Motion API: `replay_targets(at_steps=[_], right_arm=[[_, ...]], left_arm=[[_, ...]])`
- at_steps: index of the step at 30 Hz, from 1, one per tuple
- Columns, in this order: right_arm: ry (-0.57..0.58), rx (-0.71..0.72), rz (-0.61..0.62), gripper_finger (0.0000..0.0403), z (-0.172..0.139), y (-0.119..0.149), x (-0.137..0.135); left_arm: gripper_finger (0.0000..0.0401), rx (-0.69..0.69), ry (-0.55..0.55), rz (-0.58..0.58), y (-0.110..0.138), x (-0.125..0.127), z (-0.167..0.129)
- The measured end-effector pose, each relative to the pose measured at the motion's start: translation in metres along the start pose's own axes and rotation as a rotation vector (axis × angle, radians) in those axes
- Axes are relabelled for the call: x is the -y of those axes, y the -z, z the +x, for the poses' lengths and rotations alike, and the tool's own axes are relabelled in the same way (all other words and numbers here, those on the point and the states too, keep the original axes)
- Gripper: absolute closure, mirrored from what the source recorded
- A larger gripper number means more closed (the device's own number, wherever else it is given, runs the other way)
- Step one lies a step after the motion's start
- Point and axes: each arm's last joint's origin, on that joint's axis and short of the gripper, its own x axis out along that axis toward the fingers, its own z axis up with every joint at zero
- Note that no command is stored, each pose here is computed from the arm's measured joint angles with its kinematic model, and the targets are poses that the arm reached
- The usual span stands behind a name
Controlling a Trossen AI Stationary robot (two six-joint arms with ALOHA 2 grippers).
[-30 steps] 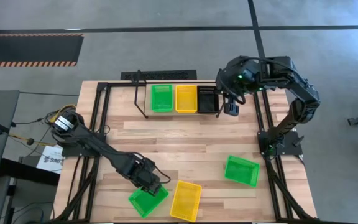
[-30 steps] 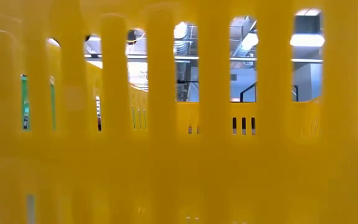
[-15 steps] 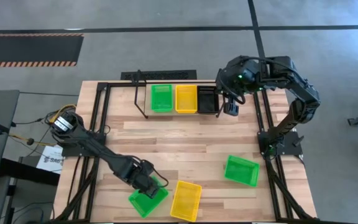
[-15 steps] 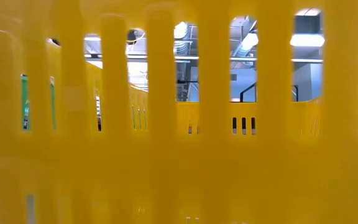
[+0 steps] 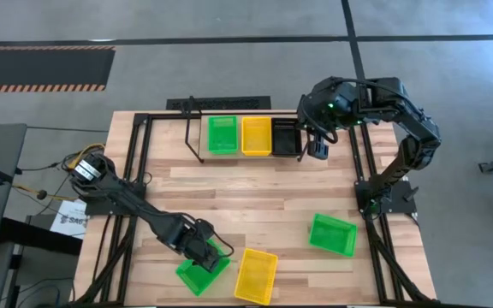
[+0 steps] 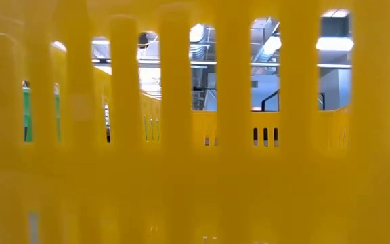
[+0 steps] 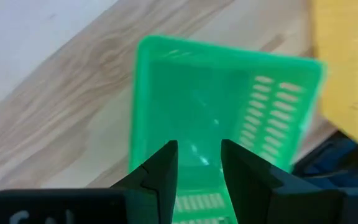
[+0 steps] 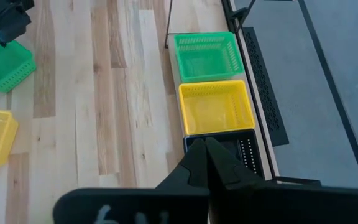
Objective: Stack baskets on shelf by color
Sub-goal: Stack the bottom green bin on the top of the other green bin on the shelf
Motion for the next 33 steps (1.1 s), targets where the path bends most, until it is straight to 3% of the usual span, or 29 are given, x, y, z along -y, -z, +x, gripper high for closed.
replay_targets(at_steps=[3,10,20,33], right_arm=[[0.000,0.000,0.001,0.0402,0.000,0.000,0.000],[0.000,0.000,0.004,0.0401,0.000,0.000,0.000],[0.000,0.000,0.004,0.0401,0.000,0.000,0.000],[0.000,0.000,-0.005,0.0401,0.000,0.000,0.000]], left_arm=[[0.0291,0.003,0.021,-0.006,-0.003,0.006,-0.007],[0.0308,-0.004,-0.074,-0.009,-0.002,0.001,-0.014],[0.0330,0.011,-0.121,0.004,-0.003,-0.003,-0.015],[0.0287,-0.003,-0.147,-0.006,-0.002,-0.016,0.001]])
